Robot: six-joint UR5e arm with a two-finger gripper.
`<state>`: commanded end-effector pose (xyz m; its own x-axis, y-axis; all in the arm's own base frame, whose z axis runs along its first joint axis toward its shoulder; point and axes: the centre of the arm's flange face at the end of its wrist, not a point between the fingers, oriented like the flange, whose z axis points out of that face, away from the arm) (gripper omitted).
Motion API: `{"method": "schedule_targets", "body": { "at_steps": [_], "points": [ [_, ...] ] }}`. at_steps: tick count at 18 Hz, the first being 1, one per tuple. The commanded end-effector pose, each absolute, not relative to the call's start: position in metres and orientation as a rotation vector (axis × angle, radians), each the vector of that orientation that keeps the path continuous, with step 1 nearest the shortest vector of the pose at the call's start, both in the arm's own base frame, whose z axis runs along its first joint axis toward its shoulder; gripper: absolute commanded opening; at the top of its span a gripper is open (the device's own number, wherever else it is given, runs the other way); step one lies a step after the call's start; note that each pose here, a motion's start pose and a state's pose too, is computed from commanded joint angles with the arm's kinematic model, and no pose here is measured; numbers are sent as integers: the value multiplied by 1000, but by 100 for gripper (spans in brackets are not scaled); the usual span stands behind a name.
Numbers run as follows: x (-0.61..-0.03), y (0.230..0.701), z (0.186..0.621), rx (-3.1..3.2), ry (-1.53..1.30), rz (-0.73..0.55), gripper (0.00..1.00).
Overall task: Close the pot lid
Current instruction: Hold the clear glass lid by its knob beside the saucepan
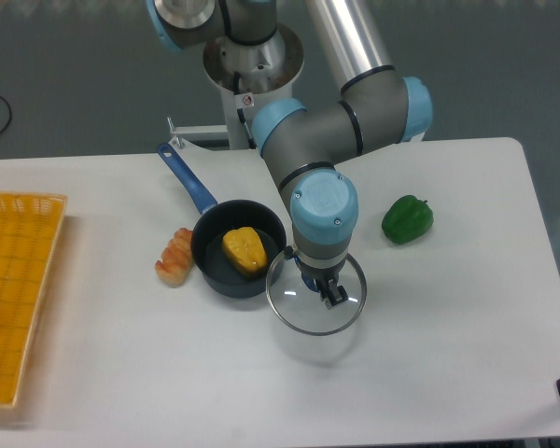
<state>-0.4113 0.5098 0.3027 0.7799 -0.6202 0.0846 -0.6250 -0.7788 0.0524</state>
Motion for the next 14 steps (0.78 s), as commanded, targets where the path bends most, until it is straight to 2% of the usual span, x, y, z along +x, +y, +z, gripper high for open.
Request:
{"method": "schedule_targets", "body": {
  "at_steps": [11,14],
  "points": [
    [-404,508,317,2904,-1024,76,65],
    [-395,508,320,2897,-1036,109,65]
  ]
}}
